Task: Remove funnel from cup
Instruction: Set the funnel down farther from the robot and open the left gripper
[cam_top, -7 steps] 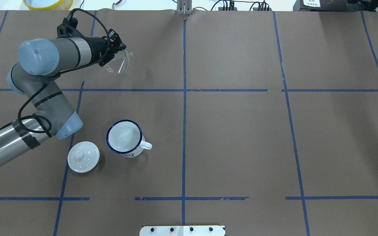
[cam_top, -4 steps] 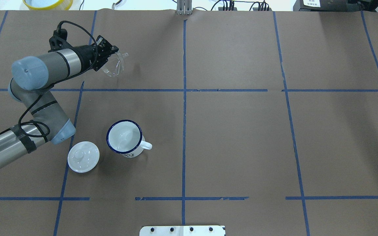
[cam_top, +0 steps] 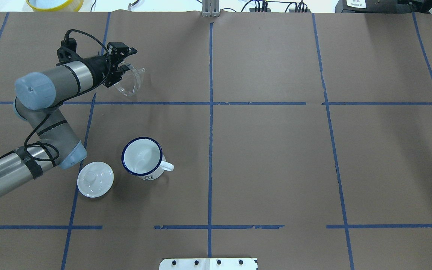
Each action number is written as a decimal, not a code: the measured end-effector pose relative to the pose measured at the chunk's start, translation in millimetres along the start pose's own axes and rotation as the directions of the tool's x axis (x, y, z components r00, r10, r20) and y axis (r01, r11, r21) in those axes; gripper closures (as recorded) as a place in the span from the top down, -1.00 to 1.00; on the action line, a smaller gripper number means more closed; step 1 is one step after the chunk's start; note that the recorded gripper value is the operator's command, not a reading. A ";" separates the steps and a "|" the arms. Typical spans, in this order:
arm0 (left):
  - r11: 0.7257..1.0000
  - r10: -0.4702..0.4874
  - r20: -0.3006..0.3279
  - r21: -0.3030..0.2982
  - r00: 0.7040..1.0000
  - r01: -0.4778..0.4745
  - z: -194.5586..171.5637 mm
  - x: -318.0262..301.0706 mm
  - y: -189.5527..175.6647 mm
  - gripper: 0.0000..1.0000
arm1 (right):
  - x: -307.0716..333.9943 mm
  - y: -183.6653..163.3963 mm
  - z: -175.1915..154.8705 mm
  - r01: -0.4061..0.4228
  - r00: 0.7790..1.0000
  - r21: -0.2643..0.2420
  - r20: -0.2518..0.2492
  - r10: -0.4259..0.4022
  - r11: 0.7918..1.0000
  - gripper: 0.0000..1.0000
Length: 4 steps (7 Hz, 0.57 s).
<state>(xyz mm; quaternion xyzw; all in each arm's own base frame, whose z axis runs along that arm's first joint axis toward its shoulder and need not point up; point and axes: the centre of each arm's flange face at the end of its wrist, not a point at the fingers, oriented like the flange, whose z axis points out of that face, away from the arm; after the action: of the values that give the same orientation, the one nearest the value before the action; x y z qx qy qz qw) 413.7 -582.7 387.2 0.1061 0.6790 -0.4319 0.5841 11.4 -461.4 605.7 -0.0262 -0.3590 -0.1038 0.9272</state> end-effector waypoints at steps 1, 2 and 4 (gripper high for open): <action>1.000 0.007 0.066 0.019 0.998 -0.008 -0.9 2.7 3.8 0.99 | 0.0 0.0 0.0 0.000 1.000 0.000 0.000 0.000 1.000 1.00; 0.999 0.019 0.177 0.022 0.984 -0.023 -3.3 5.9 11.0 0.99 | 0.0 0.0 0.0 0.001 1.000 0.000 0.000 -0.001 1.000 1.00; 0.994 0.109 0.411 -0.029 0.905 -0.106 -10.8 17.4 28.9 0.98 | 0.0 0.0 0.0 0.001 1.000 0.000 0.000 -0.001 1.000 1.00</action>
<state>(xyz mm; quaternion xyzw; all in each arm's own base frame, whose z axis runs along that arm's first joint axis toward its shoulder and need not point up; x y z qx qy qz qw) 419.7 -563.7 357.8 0.0482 0.5352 -0.4095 0.7373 11.4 -461.4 605.7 -0.0261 -0.3590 -0.1042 0.9271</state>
